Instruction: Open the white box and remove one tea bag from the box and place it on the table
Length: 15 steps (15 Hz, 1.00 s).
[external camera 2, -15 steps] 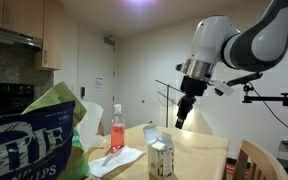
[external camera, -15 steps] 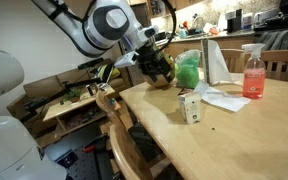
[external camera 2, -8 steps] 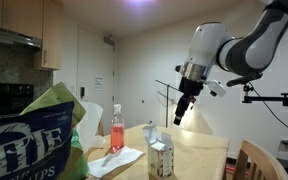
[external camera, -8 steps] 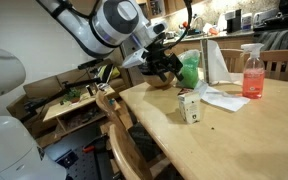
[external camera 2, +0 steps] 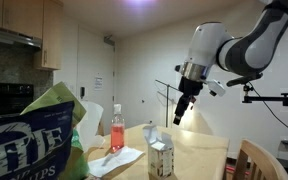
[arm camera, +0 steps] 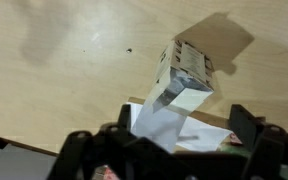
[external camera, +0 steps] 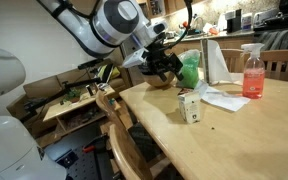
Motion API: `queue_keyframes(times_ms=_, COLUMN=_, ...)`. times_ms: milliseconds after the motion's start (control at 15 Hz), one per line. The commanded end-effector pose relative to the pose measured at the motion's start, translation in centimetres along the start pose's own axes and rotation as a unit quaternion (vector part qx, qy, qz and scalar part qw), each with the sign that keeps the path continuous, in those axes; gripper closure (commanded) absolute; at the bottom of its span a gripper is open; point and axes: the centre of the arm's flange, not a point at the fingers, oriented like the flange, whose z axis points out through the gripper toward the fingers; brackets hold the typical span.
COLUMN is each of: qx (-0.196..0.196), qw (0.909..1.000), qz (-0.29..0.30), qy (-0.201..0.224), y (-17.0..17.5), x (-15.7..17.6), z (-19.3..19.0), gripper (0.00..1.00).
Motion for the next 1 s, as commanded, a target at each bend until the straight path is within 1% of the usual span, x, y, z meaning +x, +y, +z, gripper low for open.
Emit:
queue_keyframes(times_ms=0, qx=0.0, qw=1.0, qz=0.0, qy=0.0, y=0.0, x=0.0, z=0.0, gripper=0.0)
queue_keyframes(times_ms=400, qx=0.008, qw=0.9999, qz=-0.012, qy=-0.005, y=-0.3, x=0.9, z=0.6, gripper=0.0)
queue_keyframes(times_ms=800, qx=0.044, qw=0.9985, qz=-0.031, qy=-0.006, y=-0.4, x=2.8, z=2.4, gripper=0.0)
queue_keyframes(times_ms=933, qx=0.05, qw=0.9981, qz=-0.035, qy=-0.007, y=-0.4, x=3.5, z=3.3, gripper=0.0)
